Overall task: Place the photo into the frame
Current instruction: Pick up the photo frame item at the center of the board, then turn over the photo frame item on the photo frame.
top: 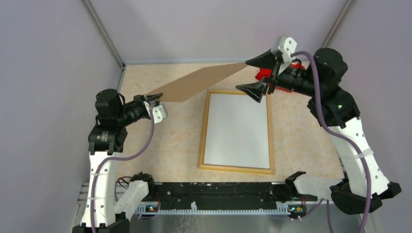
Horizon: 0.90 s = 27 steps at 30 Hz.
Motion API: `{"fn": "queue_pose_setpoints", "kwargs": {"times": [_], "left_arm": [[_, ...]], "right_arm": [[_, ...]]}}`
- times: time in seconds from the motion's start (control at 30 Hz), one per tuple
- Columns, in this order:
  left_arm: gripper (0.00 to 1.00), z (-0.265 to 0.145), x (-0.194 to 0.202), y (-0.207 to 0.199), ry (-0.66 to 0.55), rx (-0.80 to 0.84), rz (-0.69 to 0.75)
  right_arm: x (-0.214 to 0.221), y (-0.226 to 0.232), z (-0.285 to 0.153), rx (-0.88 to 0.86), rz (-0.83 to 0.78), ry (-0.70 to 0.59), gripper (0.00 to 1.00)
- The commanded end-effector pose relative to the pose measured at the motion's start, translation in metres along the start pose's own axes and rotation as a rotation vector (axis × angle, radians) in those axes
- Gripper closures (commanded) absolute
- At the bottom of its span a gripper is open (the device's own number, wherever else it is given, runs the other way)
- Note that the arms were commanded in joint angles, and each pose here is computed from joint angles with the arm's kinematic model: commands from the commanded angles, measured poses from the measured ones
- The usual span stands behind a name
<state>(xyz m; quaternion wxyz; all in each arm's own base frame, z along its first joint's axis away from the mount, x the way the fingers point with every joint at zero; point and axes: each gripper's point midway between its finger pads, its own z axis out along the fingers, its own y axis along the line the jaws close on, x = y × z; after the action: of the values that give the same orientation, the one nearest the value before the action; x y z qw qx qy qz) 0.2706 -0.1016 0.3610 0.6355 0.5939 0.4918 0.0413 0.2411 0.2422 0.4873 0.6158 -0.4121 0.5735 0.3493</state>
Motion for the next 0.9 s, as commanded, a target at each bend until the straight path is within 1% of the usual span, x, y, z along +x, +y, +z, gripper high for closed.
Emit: {"fn": "queue_pose_setpoints", "kwargs": {"times": [0.0, 0.13, 0.27, 0.47, 0.53, 0.63, 0.8, 0.83, 0.87], "left_arm": [[1.0, -0.012, -0.049, 0.007, -0.137, 0.053, 0.049], [1.0, -0.017, -0.061, 0.003, -0.168, 0.102, 0.017], [1.0, -0.02, -0.066, -0.002, -0.173, 0.127, 0.018], [1.0, -0.02, -0.061, -0.011, -0.158, 0.163, 0.016], [1.0, -0.019, -0.061, -0.011, -0.164, 0.167, 0.011], [1.0, -0.017, -0.061, -0.011, -0.173, 0.172, 0.005], [1.0, -0.015, -0.061, -0.007, -0.177, 0.156, 0.002], [1.0, -0.015, -0.061, -0.006, -0.179, 0.154, 0.005], [1.0, -0.015, -0.061, -0.005, -0.179, 0.148, 0.006]], "right_arm": [[0.025, 0.005, 0.007, -0.094, -0.291, 0.076, 0.15], [0.039, 0.023, 0.019, -0.179, -0.365, 0.149, 0.17], [0.064, 0.036, 0.035, -0.228, -0.387, 0.244, 0.2], [0.079, 0.044, 0.046, -0.264, -0.401, 0.273, 0.29], [0.083, 0.048, 0.049, -0.283, -0.402, 0.276, 0.34], [0.089, 0.051, 0.053, -0.302, -0.403, 0.29, 0.47], [0.092, 0.049, 0.059, -0.29, -0.422, 0.286, 0.88], [0.089, 0.048, 0.06, -0.28, -0.431, 0.277, 0.99], [0.086, 0.046, 0.061, -0.265, -0.436, 0.265, 1.0]]}}
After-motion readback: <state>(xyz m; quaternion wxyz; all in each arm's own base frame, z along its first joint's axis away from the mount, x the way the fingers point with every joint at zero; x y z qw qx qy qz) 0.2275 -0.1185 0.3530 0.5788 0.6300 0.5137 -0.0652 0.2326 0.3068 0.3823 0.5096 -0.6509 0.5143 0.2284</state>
